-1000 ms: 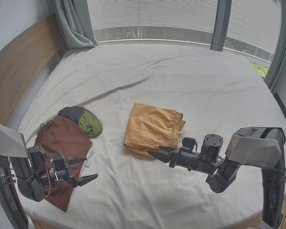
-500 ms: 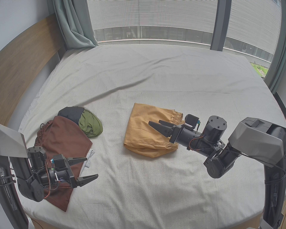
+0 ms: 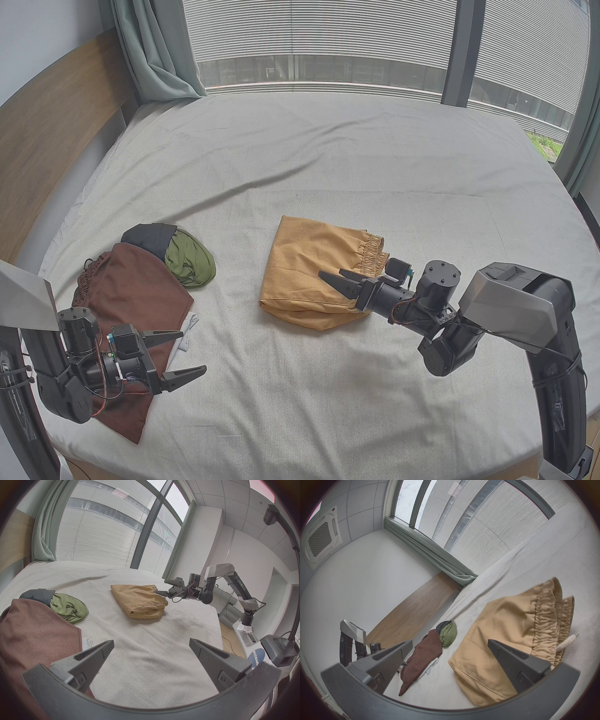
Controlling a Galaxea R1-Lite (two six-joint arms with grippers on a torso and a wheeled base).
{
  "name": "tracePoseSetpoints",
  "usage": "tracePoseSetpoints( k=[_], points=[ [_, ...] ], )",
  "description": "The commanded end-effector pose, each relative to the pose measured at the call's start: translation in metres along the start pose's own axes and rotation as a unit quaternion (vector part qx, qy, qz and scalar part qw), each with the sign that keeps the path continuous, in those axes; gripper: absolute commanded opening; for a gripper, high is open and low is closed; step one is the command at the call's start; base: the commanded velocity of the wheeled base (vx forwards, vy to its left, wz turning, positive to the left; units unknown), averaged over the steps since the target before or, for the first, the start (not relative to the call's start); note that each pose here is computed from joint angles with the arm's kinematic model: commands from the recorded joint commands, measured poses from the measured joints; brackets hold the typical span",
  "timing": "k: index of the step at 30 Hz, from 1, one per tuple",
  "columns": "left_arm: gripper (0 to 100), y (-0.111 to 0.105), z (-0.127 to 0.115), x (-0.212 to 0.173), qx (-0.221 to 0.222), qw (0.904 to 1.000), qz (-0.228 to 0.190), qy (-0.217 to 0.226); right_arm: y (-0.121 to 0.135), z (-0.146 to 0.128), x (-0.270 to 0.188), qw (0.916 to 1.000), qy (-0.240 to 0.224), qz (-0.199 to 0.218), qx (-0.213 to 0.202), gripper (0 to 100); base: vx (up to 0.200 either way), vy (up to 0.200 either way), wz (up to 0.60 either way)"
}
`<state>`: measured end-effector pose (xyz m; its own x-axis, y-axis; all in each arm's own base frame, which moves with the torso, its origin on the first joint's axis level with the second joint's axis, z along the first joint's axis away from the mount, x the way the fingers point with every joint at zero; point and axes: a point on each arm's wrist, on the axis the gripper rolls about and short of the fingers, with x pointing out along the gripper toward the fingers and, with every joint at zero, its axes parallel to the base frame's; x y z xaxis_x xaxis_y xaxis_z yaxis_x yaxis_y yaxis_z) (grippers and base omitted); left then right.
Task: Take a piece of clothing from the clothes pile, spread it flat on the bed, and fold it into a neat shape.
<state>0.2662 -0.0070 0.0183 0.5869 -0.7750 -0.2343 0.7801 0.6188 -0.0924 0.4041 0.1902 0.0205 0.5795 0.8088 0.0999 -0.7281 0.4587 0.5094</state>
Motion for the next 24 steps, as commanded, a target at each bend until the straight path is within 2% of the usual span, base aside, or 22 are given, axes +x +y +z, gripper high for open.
tracePoseSetpoints(
  k=[1, 11, 24],
  points=[
    [100, 0.0, -0.002, 0.0, -0.003, 1.0, 0.0, 0.002, -0.026, -0.025, -0.004, 0.9995, 0.016, -0.022, 0.014, 100, 0.0, 0.0, 0.0],
    [100, -0.002, -0.003, 0.001, -0.006, 1.0, -0.005, 0.005, -0.054, -0.049, -0.011, 0.9981, 0.03, -0.048, 0.025, 100, 0.0, 0.0, 0.0],
    [100, -0.004, -0.005, 0.002, -0.008, 0.9999, -0.008, 0.008, -0.052, -0.045, -0.009, 0.9987, 0.025, -0.043, 0.011, 100, 0.0, 0.0, 0.0]
  ],
)
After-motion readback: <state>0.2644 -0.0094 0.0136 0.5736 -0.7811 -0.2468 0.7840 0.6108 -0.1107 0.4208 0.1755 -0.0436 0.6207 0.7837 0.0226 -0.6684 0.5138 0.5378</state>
